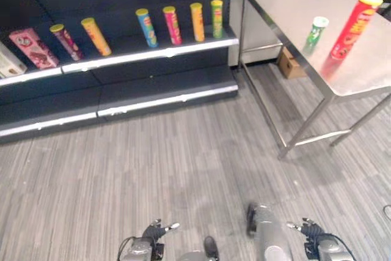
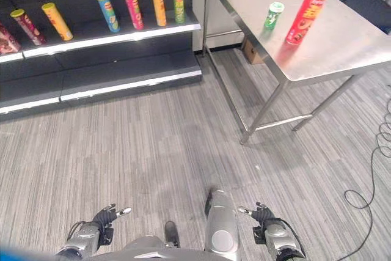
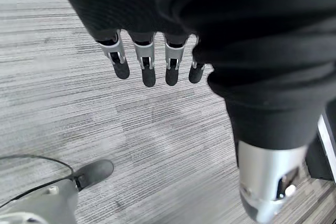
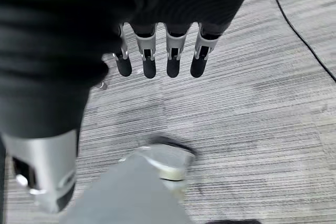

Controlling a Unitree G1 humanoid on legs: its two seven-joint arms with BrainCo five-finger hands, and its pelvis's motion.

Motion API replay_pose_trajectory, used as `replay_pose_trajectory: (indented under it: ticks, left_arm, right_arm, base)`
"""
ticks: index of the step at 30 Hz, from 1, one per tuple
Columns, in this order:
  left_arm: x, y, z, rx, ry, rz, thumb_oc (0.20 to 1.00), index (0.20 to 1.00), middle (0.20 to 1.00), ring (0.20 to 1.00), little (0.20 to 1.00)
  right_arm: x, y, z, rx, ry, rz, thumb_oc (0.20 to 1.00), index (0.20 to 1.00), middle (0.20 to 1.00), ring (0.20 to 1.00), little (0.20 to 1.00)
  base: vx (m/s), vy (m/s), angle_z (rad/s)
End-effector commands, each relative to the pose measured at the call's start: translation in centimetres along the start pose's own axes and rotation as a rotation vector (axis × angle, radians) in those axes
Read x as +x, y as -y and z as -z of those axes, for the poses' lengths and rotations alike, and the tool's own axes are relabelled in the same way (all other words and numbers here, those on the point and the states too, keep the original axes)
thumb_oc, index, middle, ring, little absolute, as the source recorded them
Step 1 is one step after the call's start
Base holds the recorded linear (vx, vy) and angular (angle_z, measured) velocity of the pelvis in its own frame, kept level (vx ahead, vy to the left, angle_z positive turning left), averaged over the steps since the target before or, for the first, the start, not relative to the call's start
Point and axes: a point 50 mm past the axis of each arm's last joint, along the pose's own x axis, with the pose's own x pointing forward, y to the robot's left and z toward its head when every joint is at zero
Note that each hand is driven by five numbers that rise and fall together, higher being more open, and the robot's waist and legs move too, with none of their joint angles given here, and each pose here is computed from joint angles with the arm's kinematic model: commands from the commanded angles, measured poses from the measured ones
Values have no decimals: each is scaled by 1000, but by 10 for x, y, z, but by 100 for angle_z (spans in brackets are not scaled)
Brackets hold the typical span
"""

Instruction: Put the goods on the table back onto the shelves and tidy them up.

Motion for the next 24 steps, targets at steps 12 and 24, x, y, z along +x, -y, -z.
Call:
replay_pose_trajectory:
  ticks: [12,24]
  left_arm:
    - [3,6,-24,77,88,42,1000,1000,1000,1000,1000]
    - [5,7,-33,177,94,85,1000,1000,1000,1000,1000]
  right_arm:
    - [-6,47,16,35,-36,140,1000,1000,1000,1000,1000]
    - [-14,40,58,-14,-225,97,1000,1000,1000,1000,1000]
  base:
    - [389,-158,24]
    - [194,-13,-30]
